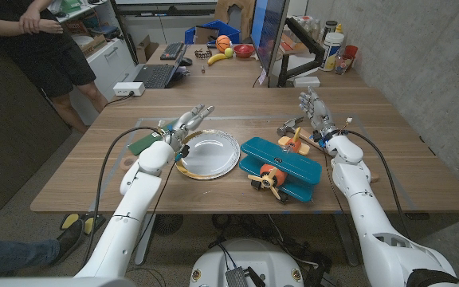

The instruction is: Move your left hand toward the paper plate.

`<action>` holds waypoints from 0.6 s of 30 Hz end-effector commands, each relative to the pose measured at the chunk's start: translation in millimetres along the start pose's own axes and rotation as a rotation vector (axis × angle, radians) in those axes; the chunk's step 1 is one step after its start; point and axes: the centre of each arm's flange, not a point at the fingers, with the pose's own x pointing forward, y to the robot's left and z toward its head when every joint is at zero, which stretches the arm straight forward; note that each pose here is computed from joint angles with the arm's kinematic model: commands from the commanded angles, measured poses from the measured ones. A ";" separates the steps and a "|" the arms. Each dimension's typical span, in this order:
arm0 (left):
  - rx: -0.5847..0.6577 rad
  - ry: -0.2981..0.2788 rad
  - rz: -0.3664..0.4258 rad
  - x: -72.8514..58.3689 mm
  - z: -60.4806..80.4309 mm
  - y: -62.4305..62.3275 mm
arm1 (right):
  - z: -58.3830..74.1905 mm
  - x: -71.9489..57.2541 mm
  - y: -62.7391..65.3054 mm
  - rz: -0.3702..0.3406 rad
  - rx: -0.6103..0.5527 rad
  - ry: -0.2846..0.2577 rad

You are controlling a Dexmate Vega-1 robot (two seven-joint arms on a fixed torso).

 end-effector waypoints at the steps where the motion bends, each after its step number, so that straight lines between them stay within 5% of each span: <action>1: 0.059 0.015 -0.006 3.7 0.0 -5.5 | 3.5 1.2 0.6 -0.005 -0.006 -0.008; 18: 0.142 0.038 -0.014 4.5 2.9 -14.2 | 4.4 2.7 0.8 -0.007 -0.005 -0.010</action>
